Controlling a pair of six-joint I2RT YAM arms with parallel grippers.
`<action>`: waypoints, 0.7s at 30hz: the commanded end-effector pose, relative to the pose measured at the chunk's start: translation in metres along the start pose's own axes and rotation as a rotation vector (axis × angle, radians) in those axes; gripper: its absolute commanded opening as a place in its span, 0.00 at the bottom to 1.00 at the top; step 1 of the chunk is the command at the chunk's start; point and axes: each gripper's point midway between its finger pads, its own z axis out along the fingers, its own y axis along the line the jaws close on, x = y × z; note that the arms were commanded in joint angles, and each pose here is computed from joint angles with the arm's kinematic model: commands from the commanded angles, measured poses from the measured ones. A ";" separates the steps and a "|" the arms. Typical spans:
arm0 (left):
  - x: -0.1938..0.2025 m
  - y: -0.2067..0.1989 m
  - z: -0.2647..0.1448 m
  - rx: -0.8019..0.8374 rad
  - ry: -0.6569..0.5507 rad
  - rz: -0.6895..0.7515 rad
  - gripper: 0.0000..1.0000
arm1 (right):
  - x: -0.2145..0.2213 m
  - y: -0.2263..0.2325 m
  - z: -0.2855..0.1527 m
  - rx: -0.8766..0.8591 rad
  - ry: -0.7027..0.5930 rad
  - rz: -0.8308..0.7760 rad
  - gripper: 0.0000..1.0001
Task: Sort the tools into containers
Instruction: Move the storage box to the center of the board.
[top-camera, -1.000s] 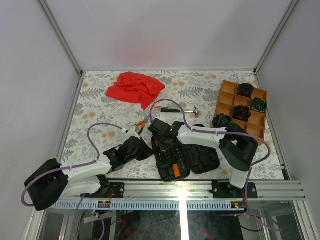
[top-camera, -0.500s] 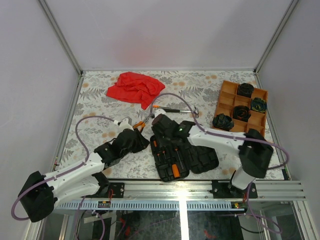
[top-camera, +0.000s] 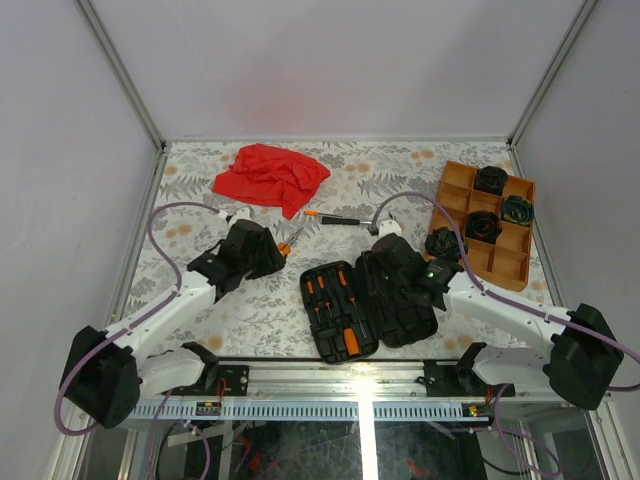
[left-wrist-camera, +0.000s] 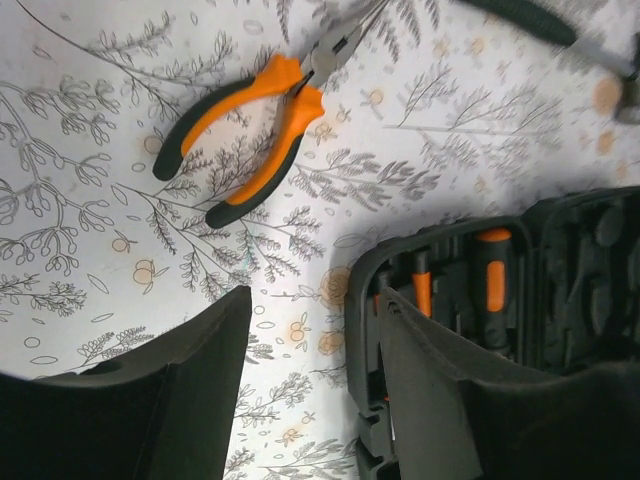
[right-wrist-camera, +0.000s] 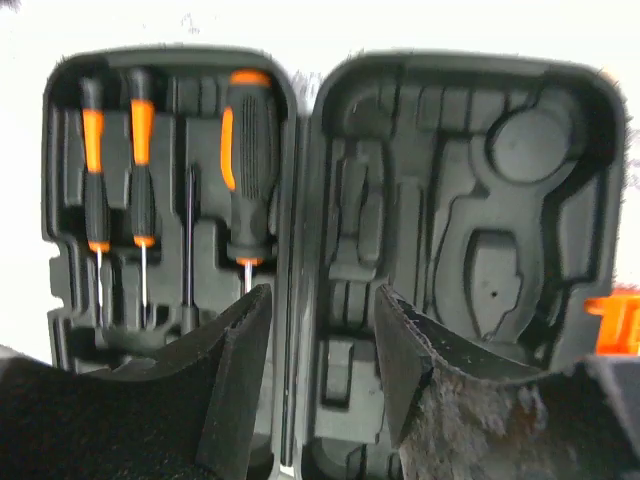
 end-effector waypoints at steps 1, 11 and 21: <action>0.013 0.003 0.009 -0.017 0.100 0.053 0.52 | 0.020 0.013 -0.006 -0.129 0.059 0.024 0.52; 0.016 0.015 0.020 -0.080 0.103 0.046 0.53 | 0.062 0.019 0.005 -0.211 0.225 0.036 0.49; 0.014 0.026 0.021 -0.135 0.079 0.048 0.55 | 0.079 0.008 0.018 -0.132 0.299 0.055 0.39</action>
